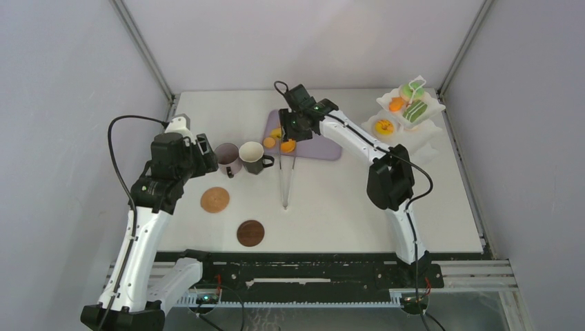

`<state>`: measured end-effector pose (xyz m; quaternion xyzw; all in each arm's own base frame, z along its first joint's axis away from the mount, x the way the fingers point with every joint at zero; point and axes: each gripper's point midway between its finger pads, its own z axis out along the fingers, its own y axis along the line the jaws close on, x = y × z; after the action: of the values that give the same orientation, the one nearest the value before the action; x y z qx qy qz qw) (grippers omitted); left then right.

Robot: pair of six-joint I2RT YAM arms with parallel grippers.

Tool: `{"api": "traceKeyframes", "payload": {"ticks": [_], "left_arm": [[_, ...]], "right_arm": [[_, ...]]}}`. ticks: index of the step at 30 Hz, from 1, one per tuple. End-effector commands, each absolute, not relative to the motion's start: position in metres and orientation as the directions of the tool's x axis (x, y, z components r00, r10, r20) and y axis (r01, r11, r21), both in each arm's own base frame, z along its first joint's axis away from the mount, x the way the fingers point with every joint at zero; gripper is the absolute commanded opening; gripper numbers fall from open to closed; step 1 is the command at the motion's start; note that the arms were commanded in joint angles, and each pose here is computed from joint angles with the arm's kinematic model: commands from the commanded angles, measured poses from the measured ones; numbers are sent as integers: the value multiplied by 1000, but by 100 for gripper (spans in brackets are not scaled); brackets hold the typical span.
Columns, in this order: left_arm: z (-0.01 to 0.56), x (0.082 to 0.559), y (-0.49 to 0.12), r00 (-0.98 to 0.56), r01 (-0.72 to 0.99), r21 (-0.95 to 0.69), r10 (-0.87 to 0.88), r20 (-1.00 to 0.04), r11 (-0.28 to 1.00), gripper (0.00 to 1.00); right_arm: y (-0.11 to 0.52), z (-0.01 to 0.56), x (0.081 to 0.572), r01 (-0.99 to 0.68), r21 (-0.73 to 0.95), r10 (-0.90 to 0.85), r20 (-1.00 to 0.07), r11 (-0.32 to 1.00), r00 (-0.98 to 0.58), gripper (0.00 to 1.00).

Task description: Serve the afternoon tea

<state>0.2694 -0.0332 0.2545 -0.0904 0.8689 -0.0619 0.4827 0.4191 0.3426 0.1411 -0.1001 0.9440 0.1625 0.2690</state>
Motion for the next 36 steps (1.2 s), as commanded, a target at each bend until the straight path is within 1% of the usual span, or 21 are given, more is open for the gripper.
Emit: {"api": "traceKeyframes", "payload": {"ticks": [1,2,4,6,8,11,18,24,28,36], "left_arm": [[268,274,-29,-477,-91,-184,-205,-855,979,67],[267,273,-30,-481,-90,-186,-206,-852,978,67],[264,273,-31,-485,-87,-190,-208,-849,978,67],[261,273,-32,-488,-86,-194,-211,-847,977,67],[260,273,-33,-489,-83,-197,-212,-846,977,67],[261,274,-34,-488,-76,-203,-214,-846,976,67],[261,272,-38,-486,-67,-227,-230,-843,972,67],[260,266,-37,-483,-69,-228,-233,-844,971,67],[259,263,-36,-482,-72,-224,-231,-845,972,67],[258,260,-34,-485,-77,-220,-229,-844,973,67]], "right_arm": [[333,172,422,-280,272,-61,-608,921,-792,60],[330,167,414,-286,276,-64,-608,918,-791,60],[328,176,404,-309,299,-55,-632,903,-773,60],[321,175,396,-297,306,-44,-626,904,-778,60],[315,169,388,-273,308,-30,-610,911,-791,60],[308,154,377,-195,320,36,-593,927,-804,61],[328,120,351,-89,468,191,-517,879,-835,61],[353,92,347,-61,507,217,-471,860,-855,60],[353,74,352,-18,501,245,-454,866,-857,56],[353,43,359,32,478,257,-414,878,-873,42]]}}
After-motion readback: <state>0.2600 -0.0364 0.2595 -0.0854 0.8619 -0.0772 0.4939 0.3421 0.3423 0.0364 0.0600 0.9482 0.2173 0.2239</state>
